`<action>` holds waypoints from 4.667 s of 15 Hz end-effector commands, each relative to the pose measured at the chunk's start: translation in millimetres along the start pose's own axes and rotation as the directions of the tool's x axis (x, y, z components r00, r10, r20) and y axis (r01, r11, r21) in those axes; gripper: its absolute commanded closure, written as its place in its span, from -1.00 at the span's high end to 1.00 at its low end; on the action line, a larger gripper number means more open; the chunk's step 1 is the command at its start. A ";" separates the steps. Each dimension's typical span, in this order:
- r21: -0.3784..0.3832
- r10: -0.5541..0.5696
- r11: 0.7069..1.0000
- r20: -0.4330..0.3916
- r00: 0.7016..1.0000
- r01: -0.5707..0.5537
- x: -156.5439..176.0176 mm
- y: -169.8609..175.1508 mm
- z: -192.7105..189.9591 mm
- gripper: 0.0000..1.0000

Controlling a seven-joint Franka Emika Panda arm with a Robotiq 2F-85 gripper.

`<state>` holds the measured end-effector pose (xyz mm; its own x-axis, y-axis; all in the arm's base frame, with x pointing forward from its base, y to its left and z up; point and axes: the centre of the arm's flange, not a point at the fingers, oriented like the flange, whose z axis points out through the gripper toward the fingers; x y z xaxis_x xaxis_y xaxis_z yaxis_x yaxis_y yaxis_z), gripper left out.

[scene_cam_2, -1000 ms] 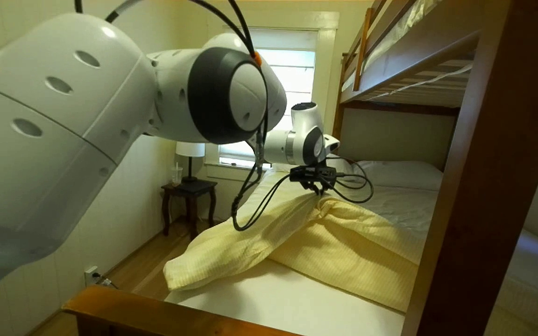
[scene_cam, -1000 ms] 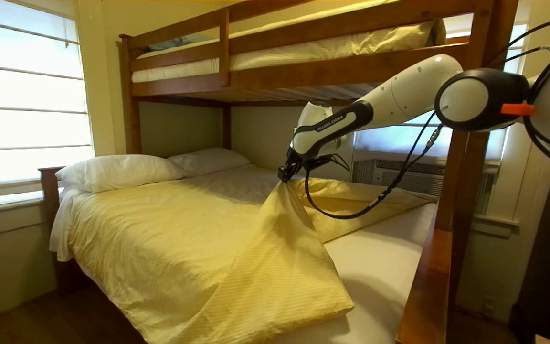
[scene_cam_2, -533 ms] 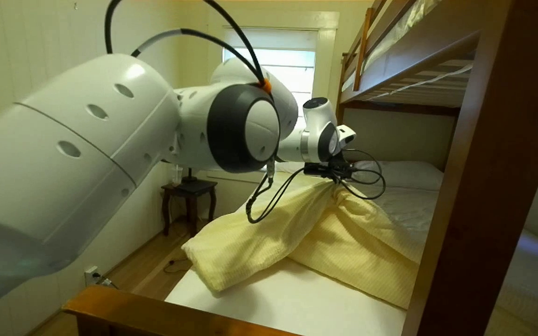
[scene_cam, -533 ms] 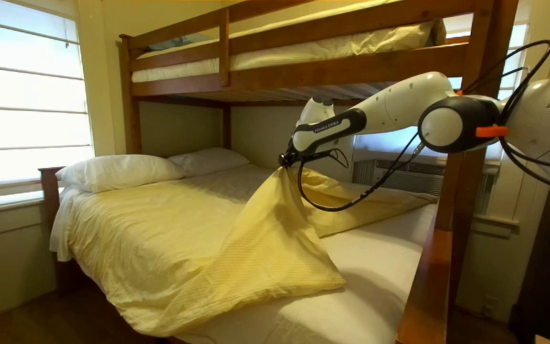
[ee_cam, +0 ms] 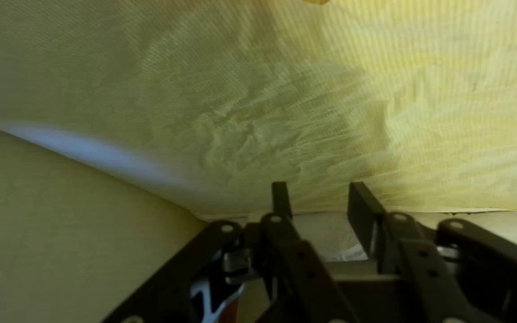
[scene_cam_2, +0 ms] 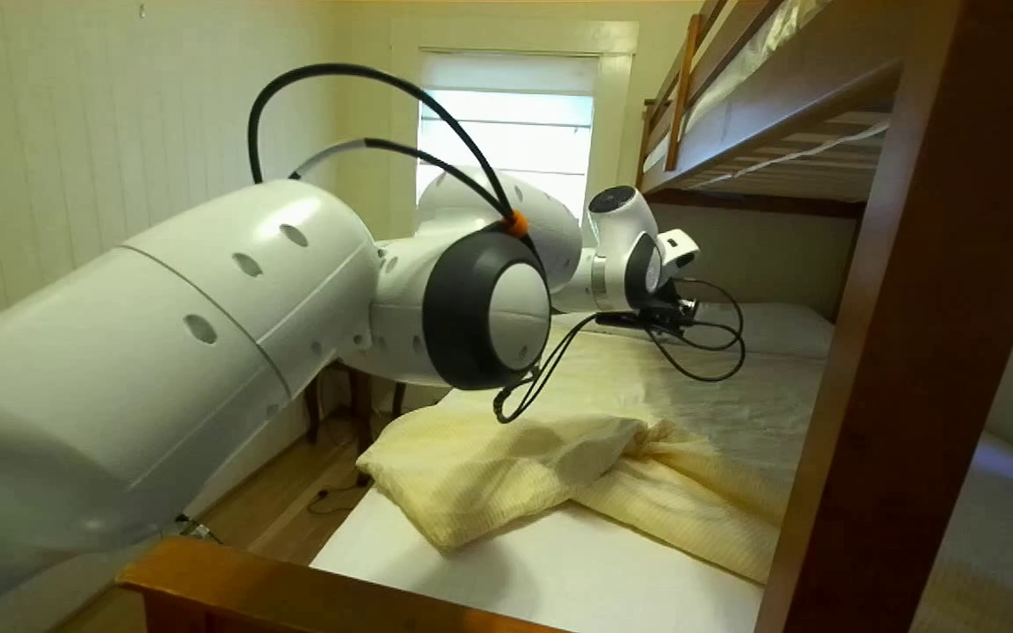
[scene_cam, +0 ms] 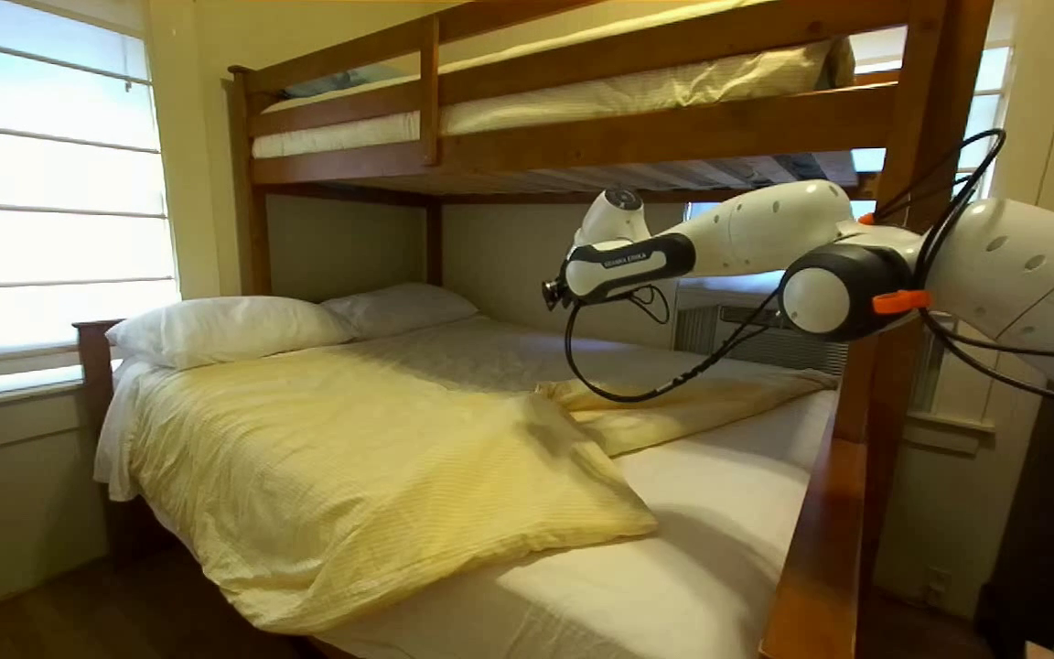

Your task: Uncover the beddings at the foot of the bed.

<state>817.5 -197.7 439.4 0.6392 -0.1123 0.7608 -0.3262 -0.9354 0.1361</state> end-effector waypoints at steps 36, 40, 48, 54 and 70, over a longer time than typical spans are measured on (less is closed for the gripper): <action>0.289 -0.072 0.936 0.718 0.692 -0.202 -190.3 -55.6 -124.1 1.00; 0.448 -0.112 0.860 0.634 0.765 -0.245 -231.2 -42.7 -116.2 1.00; 0.564 -0.146 0.742 0.663 0.734 -0.362 -297.0 4.0 -106.5 1.00; 0.496 -0.108 0.751 0.743 0.661 -0.435 -316.0 13.9 -86.6 1.00; 0.450 -0.091 0.772 0.777 0.623 -0.449 -343.7 -39.3 -41.1 -0.52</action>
<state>566.6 -119.7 198.4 0.9721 -0.2313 -0.0379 -0.2184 -0.8351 -0.5049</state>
